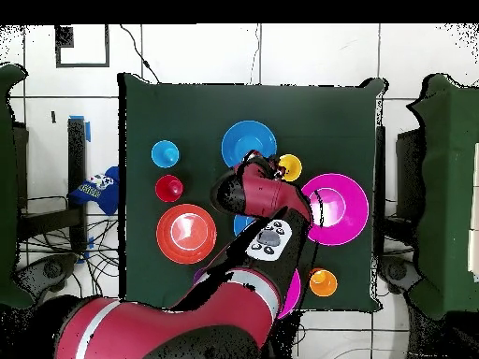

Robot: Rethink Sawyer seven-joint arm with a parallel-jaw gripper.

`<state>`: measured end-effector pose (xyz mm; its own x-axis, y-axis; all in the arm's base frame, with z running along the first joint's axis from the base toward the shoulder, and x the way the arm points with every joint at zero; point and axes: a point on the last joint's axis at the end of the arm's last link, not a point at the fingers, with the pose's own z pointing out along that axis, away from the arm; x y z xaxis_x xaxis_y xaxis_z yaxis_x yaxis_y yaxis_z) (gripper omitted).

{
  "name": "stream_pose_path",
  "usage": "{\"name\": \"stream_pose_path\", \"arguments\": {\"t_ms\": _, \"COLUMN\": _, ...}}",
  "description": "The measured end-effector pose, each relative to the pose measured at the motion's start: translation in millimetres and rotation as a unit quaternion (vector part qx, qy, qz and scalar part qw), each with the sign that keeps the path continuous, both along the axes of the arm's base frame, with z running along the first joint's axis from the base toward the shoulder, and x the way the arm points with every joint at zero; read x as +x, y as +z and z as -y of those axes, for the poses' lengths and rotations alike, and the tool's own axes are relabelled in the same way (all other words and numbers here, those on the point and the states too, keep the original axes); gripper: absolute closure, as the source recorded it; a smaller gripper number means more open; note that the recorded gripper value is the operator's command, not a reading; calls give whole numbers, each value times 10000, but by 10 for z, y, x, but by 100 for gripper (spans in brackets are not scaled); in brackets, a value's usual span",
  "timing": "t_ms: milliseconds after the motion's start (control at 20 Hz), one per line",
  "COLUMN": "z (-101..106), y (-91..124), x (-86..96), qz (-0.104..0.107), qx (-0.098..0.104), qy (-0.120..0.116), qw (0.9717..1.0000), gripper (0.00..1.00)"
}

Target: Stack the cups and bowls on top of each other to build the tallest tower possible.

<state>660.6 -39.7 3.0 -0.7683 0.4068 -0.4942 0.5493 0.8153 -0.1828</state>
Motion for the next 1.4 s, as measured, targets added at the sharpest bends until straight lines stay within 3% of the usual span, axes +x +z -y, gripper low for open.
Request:
{"name": "stream_pose_path", "arguments": {"t_ms": 550, "z": -1, "y": 0, "x": 0, "qz": 0, "qx": 0, "qy": 1, "qw": 10000, "gripper": 100}}
{"name": "stream_pose_path", "arguments": {"t_ms": 600, "z": -1, "y": 0, "x": 0, "qz": 0, "qx": -1, "qy": 1, "qw": 10000, "gripper": 0}}
{"name": "stream_pose_path", "arguments": {"t_ms": 1400, "z": 44, "y": 74, "x": 8, "qz": -47, "qx": -137, "qy": 14, "qw": 9999, "gripper": 0}}
